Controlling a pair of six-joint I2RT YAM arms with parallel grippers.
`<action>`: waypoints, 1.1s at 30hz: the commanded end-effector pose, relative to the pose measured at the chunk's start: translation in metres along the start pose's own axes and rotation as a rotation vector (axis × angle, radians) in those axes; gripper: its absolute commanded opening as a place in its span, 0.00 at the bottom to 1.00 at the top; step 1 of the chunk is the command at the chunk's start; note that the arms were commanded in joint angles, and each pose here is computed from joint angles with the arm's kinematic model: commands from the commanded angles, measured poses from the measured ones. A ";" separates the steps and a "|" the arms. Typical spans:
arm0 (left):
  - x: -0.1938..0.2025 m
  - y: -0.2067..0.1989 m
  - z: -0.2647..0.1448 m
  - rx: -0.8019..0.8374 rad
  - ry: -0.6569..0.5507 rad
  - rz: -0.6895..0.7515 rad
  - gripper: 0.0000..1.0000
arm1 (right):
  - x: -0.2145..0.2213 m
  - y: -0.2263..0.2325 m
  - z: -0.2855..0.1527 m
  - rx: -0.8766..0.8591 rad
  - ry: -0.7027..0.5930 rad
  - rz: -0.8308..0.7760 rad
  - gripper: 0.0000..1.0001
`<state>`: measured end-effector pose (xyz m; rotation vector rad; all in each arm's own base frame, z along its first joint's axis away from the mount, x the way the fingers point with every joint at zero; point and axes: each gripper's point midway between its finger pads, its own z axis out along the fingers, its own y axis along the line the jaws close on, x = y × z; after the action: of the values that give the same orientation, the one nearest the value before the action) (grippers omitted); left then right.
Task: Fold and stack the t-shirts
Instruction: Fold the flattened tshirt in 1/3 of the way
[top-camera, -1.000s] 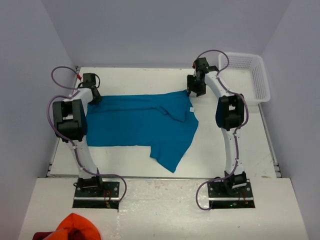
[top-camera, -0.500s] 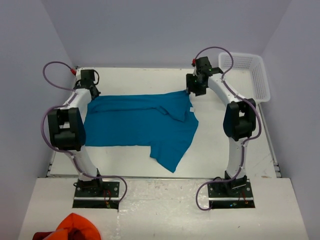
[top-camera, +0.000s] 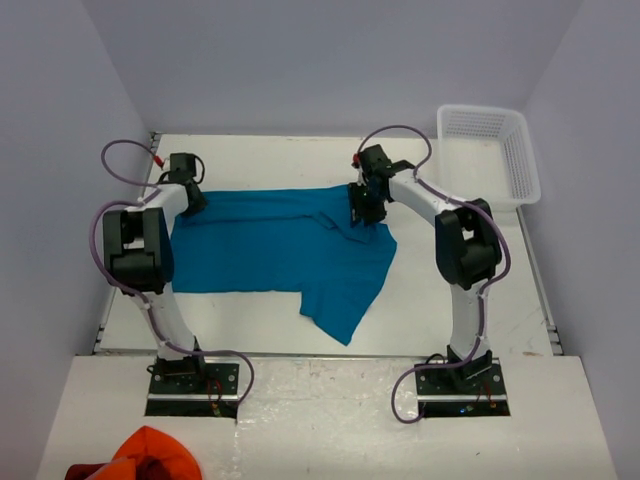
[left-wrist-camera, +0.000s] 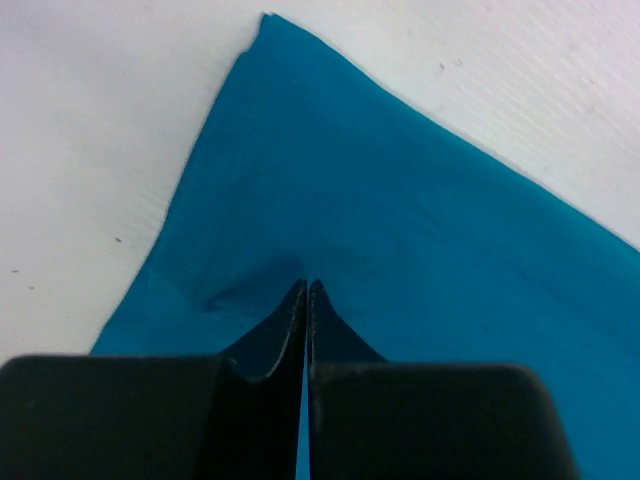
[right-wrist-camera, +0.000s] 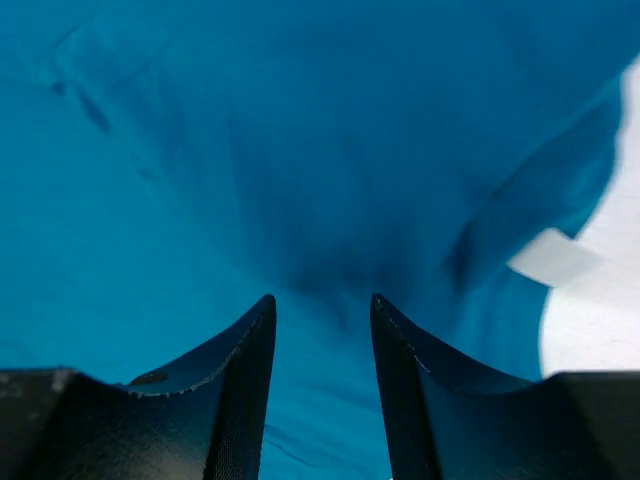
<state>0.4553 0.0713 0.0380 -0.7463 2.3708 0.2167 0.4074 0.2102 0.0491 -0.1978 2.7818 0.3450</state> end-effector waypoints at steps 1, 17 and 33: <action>-0.023 -0.036 -0.037 0.192 -0.087 -0.035 0.00 | -0.015 0.025 -0.023 -0.012 -0.084 -0.059 0.44; 0.088 -0.257 -0.157 0.906 -0.008 0.260 0.36 | -0.004 0.005 -0.042 0.107 -0.118 -0.031 0.57; 0.161 -0.314 -0.156 0.857 0.017 0.399 0.35 | 0.011 -0.019 -0.048 0.129 -0.116 0.046 0.57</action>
<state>0.4339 -0.3039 0.0567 0.1505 2.3367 -0.6262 0.3797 0.1834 0.0675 -0.1254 2.7486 0.1855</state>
